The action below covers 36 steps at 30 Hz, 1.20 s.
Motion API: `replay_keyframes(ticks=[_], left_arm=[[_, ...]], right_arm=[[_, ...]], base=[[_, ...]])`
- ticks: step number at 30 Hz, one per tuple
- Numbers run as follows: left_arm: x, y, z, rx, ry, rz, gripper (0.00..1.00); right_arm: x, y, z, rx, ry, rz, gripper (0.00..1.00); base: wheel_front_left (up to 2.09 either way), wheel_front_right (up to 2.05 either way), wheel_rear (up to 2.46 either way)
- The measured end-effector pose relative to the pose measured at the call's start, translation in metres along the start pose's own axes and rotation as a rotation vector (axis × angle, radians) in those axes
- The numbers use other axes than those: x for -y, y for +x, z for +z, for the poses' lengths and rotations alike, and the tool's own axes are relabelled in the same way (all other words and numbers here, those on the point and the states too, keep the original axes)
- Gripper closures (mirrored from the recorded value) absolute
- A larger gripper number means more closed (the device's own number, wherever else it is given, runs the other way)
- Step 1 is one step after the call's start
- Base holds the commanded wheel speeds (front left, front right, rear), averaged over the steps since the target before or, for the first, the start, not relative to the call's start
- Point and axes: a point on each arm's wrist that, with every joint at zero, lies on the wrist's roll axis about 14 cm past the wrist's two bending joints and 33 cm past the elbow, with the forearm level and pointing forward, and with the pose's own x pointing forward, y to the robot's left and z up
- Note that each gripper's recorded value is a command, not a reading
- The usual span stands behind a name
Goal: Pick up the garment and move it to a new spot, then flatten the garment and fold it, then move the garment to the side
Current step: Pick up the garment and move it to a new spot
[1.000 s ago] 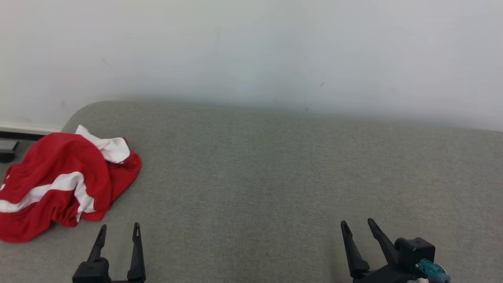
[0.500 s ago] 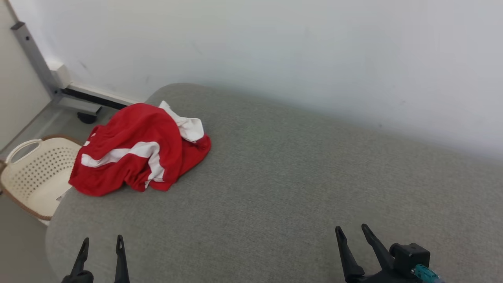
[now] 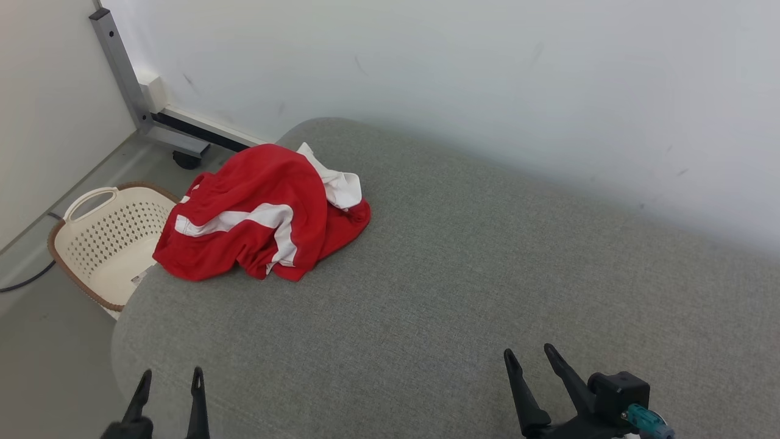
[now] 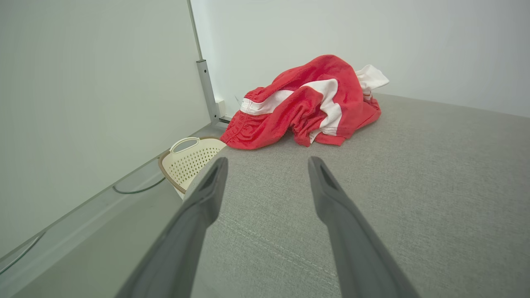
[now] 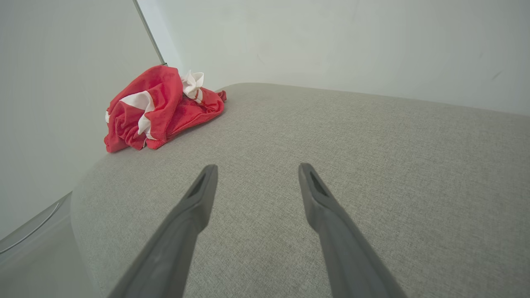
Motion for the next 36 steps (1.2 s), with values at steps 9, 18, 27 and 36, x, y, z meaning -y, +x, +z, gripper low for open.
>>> replay_keyframes(ticks=[9, 18, 27, 36], left_arm=[[0.016, 0.063, 0.038, 0.008, -0.005, -0.106, 0.0], [0.035, 0.14, 0.052, -0.139, -0.038, -0.135, 0.0], [0.076, 0.196, 0.007, -0.375, -0.007, -0.185, 0.0], [0.09, 0.222, -0.052, -0.553, 0.121, -0.124, 0.0]], right_arm=[[0.001, 0.001, -0.001, -0.02, -0.02, 0.002, 0.0], [0.023, 0.001, 0.014, -0.015, -0.074, -0.045, 0.0], [0.081, -0.019, -0.003, -0.071, -0.046, -0.179, 0.0], [0.116, -0.039, -0.027, -0.125, 0.008, -0.284, 0.0]], base=[[0.0, 0.0, 0.0], [0.0, 0.0, 0.0], [0.0, 0.0, 0.0], [0.0, 0.0, 0.0]])
